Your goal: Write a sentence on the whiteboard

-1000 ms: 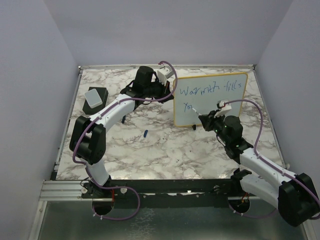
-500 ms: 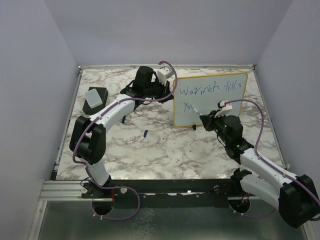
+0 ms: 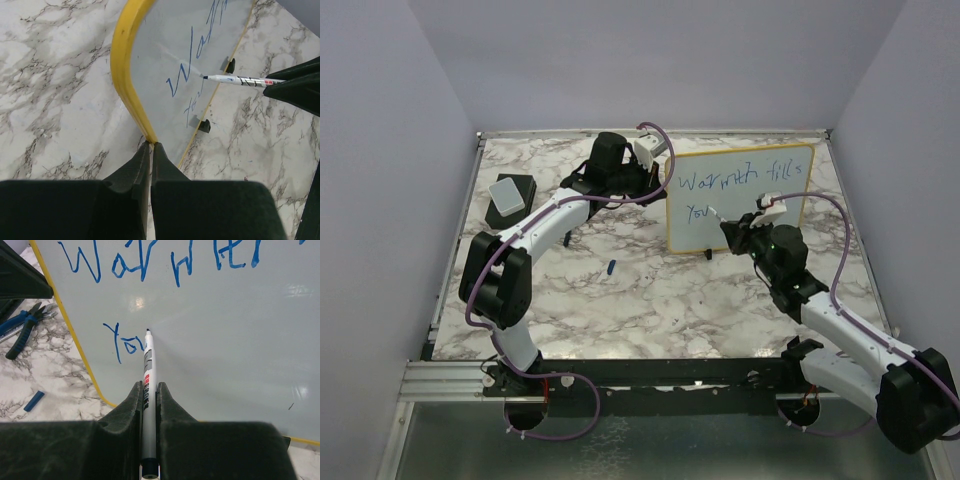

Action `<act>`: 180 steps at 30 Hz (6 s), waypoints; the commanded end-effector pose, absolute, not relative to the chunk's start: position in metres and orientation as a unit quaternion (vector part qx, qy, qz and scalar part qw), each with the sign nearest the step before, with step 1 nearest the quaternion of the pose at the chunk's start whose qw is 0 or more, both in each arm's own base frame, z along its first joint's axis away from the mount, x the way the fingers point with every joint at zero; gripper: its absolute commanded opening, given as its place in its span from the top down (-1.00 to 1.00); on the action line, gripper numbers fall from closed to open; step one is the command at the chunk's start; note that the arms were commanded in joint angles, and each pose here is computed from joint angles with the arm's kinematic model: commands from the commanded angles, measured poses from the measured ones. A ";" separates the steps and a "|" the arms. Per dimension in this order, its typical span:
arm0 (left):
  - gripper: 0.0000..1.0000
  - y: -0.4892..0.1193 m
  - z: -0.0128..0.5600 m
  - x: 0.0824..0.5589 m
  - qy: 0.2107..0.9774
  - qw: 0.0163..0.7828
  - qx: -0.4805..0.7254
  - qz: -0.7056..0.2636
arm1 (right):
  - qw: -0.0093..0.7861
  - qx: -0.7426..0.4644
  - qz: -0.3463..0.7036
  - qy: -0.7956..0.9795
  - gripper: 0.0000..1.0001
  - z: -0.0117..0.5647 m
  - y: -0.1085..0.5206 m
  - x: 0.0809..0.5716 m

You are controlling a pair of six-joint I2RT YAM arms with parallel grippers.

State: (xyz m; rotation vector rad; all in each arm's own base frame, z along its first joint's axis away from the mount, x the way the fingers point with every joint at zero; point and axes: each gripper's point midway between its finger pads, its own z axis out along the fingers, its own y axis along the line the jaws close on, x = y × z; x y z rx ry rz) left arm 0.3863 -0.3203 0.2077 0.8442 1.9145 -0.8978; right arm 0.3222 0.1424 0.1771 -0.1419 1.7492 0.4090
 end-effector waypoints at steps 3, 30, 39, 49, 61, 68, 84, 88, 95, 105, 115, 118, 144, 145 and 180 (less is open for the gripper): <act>1.00 -0.325 0.221 0.380 0.751 0.422 0.349 -0.368 | 0.617 -0.045 0.153 0.770 0.98 0.165 0.131 0.324; 1.00 -0.325 0.223 0.380 0.749 0.425 0.349 -0.369 | 0.611 -0.039 0.167 0.773 0.98 0.160 0.127 0.305; 1.00 -0.325 0.224 0.380 0.749 0.425 0.349 -0.369 | 0.632 -0.024 0.167 0.756 0.98 0.181 0.122 0.305; 1.00 -0.325 0.225 0.379 0.749 0.426 0.350 -0.369 | 0.644 -0.028 0.163 0.746 0.98 0.191 0.125 0.316; 1.00 -0.324 0.223 0.380 0.749 0.425 0.350 -0.368 | 0.648 -0.039 0.170 0.741 0.98 0.194 0.132 0.322; 1.00 -0.324 0.223 0.380 0.749 0.425 0.350 -0.368 | 0.646 -0.036 0.164 0.744 0.98 0.190 0.132 0.327; 1.00 -0.324 0.224 0.380 0.749 0.426 0.350 -0.368 | 0.631 -0.003 0.135 0.764 0.98 0.173 0.114 0.319; 1.00 -0.324 0.224 0.380 0.749 0.426 0.350 -0.368 | 0.622 -0.005 0.137 0.771 0.98 0.166 0.115 0.317; 1.00 -0.324 0.224 0.380 0.749 0.426 0.350 -0.368 | 0.607 -0.012 0.142 0.782 0.98 0.153 0.118 0.314; 1.00 -0.324 0.224 0.380 0.749 0.426 0.350 -0.368 | 0.593 -0.007 0.149 0.791 0.98 0.138 0.118 0.305; 1.00 -0.324 0.225 0.379 0.748 0.426 0.350 -0.368 | 0.608 -0.005 0.144 0.781 0.98 0.152 0.117 0.311; 1.00 -0.324 0.224 0.380 0.749 0.425 0.350 -0.368 | 0.615 -0.006 0.146 0.775 0.98 0.160 0.118 0.315; 1.00 -0.324 0.225 0.380 0.748 0.427 0.350 -0.368 | 0.647 0.019 0.120 0.753 0.98 0.184 0.105 0.323; 1.00 -0.324 0.225 0.380 0.748 0.427 0.350 -0.368 | 0.646 0.019 0.119 0.753 0.98 0.183 0.105 0.323; 1.00 -0.323 0.228 0.379 0.746 0.430 0.350 -0.367 | 0.639 0.069 0.084 0.762 0.98 0.176 0.080 0.311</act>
